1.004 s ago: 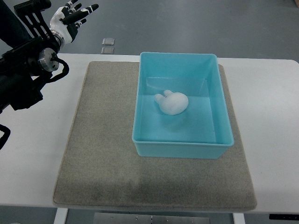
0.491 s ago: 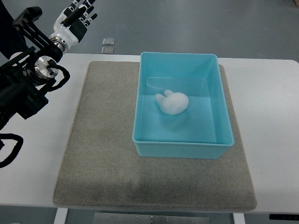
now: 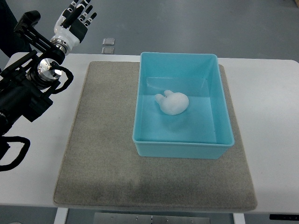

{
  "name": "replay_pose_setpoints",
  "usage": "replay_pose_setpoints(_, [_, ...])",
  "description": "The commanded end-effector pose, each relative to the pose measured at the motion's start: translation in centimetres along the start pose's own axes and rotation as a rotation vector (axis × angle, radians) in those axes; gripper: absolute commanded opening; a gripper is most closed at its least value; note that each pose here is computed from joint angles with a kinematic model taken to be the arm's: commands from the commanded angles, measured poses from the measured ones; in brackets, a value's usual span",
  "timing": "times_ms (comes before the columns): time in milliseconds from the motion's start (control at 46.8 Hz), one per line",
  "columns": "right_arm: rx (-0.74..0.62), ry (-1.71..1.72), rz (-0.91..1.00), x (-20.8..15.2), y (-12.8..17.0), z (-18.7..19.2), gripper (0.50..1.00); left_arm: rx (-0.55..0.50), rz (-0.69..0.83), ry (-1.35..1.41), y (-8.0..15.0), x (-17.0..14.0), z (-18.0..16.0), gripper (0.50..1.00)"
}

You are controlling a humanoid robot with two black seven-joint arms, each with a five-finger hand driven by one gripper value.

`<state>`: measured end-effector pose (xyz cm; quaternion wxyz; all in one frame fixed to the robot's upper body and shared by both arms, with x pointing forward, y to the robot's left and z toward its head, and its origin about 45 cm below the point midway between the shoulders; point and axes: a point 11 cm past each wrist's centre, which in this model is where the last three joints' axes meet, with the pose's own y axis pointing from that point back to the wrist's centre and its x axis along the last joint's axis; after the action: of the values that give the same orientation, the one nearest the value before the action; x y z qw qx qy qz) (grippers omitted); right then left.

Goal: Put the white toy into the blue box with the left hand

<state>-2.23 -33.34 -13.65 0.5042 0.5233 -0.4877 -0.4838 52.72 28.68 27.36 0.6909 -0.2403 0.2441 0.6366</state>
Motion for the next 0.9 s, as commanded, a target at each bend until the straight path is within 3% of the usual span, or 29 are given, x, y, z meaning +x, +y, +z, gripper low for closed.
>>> replay_pose_setpoints(0, [0.000, 0.000, 0.001, 0.0, 0.0, 0.0, 0.936, 0.013, 0.003, -0.001, 0.2, 0.2, -0.7, 0.992])
replay_pose_setpoints(662, [0.001, -0.002, -0.011, -0.2, 0.0, 0.0, 0.936, 0.033, -0.006, 0.003, 0.2, -0.3, -1.9, 0.992])
replay_pose_setpoints(876, [0.001, 0.011, -0.041, -1.1, -0.1, -0.1, 0.936, 0.051, 0.027, 0.004, 1.2, 1.7, -3.0, 0.992])
